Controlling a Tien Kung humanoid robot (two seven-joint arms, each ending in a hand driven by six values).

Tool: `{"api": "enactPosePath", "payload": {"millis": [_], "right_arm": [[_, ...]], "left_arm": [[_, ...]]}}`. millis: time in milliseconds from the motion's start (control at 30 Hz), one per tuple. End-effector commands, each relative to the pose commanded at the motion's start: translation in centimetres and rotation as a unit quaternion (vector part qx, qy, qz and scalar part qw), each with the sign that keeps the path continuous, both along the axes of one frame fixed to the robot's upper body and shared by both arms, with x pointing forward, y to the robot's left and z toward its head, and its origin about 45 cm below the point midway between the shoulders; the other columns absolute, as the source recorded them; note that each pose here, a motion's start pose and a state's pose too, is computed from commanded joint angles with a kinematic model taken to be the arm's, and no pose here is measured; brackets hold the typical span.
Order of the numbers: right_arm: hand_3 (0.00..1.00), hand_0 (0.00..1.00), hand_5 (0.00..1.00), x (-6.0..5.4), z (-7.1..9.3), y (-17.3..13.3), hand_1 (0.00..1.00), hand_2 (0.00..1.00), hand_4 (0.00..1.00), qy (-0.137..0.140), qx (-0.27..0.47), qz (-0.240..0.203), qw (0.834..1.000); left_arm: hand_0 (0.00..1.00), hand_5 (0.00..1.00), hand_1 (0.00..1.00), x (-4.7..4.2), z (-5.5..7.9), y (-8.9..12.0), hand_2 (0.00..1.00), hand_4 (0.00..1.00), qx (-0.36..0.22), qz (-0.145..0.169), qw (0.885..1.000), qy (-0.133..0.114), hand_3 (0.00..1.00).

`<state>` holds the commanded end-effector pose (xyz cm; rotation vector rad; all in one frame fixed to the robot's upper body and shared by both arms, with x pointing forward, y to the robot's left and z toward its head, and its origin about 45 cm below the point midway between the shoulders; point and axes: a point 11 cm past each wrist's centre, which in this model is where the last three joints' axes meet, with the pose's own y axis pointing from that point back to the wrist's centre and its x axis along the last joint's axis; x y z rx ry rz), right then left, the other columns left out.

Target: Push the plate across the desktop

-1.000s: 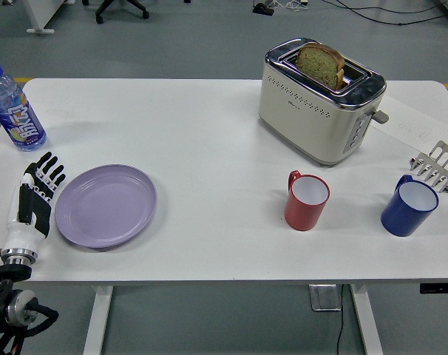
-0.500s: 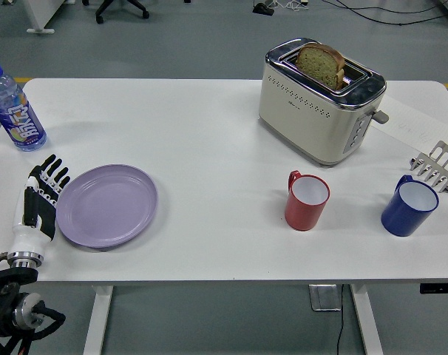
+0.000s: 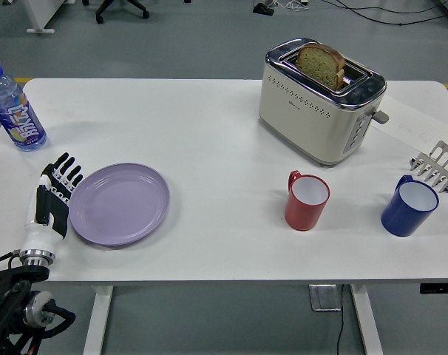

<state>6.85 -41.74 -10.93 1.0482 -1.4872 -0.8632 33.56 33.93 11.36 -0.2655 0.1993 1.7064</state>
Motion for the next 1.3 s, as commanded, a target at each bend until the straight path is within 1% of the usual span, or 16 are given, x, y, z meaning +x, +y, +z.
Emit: {"api": "enactPosePath", "payload": {"millis": [433, 600, 867, 1067, 1300], "right_arm": [[0.620, 0.605, 0.357, 0.1, 0.0, 0.0, 0.545, 0.640, 0.135, 0.001, 0.000, 0.003, 1.000], [0.620, 0.604, 0.357, 0.1, 0.0, 0.0, 0.545, 0.640, 0.135, 0.001, 0.001, 0.003, 1.000], [0.620, 0.604, 0.356, 0.1, 0.0, 0.0, 0.545, 0.639, 0.136, 0.001, 0.000, 0.005, 1.000], [0.620, 0.605, 0.355, 0.1, 0.0, 0.0, 0.545, 0.639, 0.135, 0.001, 0.000, 0.005, 1.000], [0.620, 0.605, 0.355, -0.2, 0.0, 0.0, 0.544, 0.639, 0.135, 0.004, 0.000, 0.005, 1.000]], "left_arm": [[0.867, 0.998, 0.885, 0.10, -0.5, -1.7, 0.921, 0.491, -0.010, -0.007, 1.000, 0.003, 0.871], [0.871, 0.998, 0.891, 0.23, -0.5, -2.3, 0.926, 0.491, -0.008, -0.011, 1.000, 0.001, 0.873], [0.890, 0.998, 0.912, 0.48, -0.7, -3.8, 0.949, 0.487, -0.009, -0.024, 1.000, 0.002, 0.881], [0.891, 0.998, 0.912, 0.54, -0.8, -4.6, 0.949, 0.484, -0.011, -0.030, 0.999, 0.002, 0.887], [0.892, 0.998, 0.910, 0.64, -0.9, -6.1, 0.948, 0.480, -0.016, -0.042, 0.999, 0.000, 0.893]]}}
